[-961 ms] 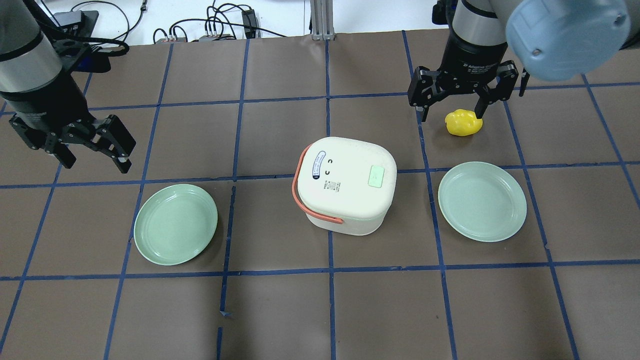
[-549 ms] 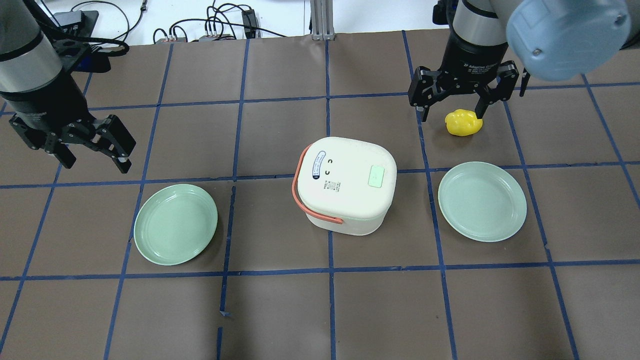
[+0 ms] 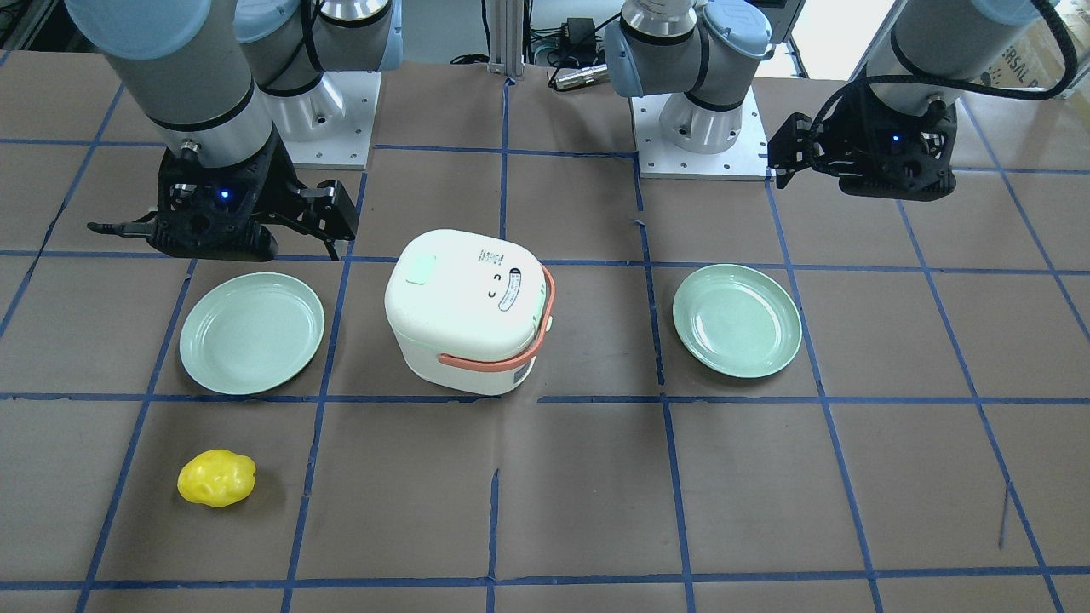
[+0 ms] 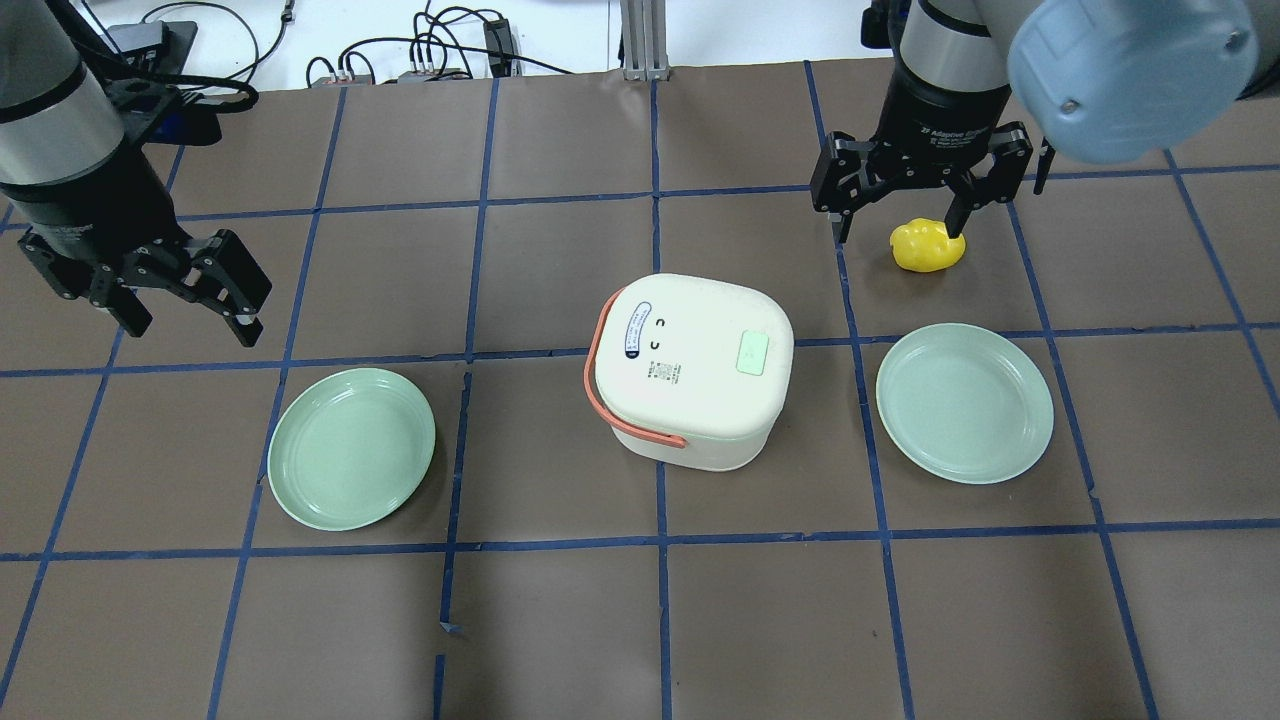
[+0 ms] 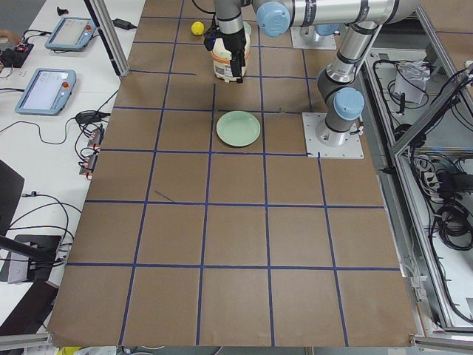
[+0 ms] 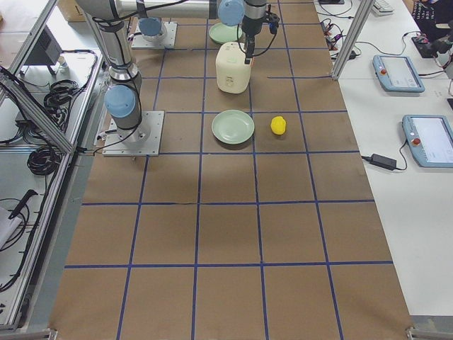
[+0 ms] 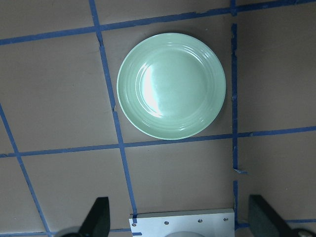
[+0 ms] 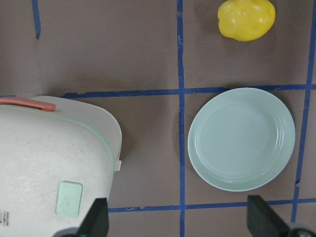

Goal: Press rice cooker button
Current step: 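Move the right gripper over the rice cooker's green button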

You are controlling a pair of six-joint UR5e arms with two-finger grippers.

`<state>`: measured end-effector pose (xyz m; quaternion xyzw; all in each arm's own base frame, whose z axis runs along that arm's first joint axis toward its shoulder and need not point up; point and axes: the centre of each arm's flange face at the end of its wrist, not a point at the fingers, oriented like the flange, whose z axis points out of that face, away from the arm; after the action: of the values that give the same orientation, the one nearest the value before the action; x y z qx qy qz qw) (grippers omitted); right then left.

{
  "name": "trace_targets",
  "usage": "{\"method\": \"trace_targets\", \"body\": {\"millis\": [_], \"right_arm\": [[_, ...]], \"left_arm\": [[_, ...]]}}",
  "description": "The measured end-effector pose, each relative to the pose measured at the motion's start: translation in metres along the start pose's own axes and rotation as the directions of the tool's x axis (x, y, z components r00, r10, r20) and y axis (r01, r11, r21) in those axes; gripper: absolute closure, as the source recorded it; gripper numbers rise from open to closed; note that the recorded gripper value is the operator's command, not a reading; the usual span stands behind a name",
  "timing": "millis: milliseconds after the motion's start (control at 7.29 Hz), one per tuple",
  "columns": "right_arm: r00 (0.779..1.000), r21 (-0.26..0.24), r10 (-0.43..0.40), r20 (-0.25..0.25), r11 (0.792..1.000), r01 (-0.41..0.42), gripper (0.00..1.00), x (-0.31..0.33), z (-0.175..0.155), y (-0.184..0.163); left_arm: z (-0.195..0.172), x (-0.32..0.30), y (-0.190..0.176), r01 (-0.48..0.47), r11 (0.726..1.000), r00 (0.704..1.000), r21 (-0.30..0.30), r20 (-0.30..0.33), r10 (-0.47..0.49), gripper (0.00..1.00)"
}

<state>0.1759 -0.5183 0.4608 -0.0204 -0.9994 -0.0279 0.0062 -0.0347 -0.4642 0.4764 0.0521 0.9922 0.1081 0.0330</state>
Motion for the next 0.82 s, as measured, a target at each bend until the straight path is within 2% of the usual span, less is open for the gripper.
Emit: {"method": "trace_targets", "body": {"millis": [137,275,412,549,686,824], "right_arm": [[0.999,0.006,0.036,0.030,0.999,-0.036,0.11,-0.016,-0.004,0.007],[0.997,0.000,0.054,0.051,0.999,-0.054,0.17,-0.030,-0.001,0.012],[0.995,0.000,0.058,0.077,0.998,-0.058,0.57,-0.040,0.010,0.014],[0.992,0.007,0.067,0.105,0.998,-0.068,0.79,-0.047,0.024,0.017],[0.989,0.003,0.077,0.124,0.997,-0.078,0.88,-0.053,0.035,0.022],[0.988,-0.011,0.070,0.140,0.998,-0.069,0.89,-0.063,0.046,0.028]], "left_arm": [[0.000,0.000,0.000,0.000,1.000,1.000,0.000,0.000,0.000,0.00],[0.000,0.000,0.000,0.000,1.000,1.000,0.000,0.000,0.000,0.00],[0.000,0.000,0.000,0.000,1.000,1.000,0.000,0.000,0.000,0.00],[0.000,0.000,0.000,0.000,1.000,1.000,0.000,0.000,0.000,0.00],[0.000,0.000,0.000,0.000,1.000,1.000,0.000,0.000,0.000,0.00],[0.000,0.000,0.000,0.000,1.000,1.000,0.000,0.000,0.000,0.00]]}}
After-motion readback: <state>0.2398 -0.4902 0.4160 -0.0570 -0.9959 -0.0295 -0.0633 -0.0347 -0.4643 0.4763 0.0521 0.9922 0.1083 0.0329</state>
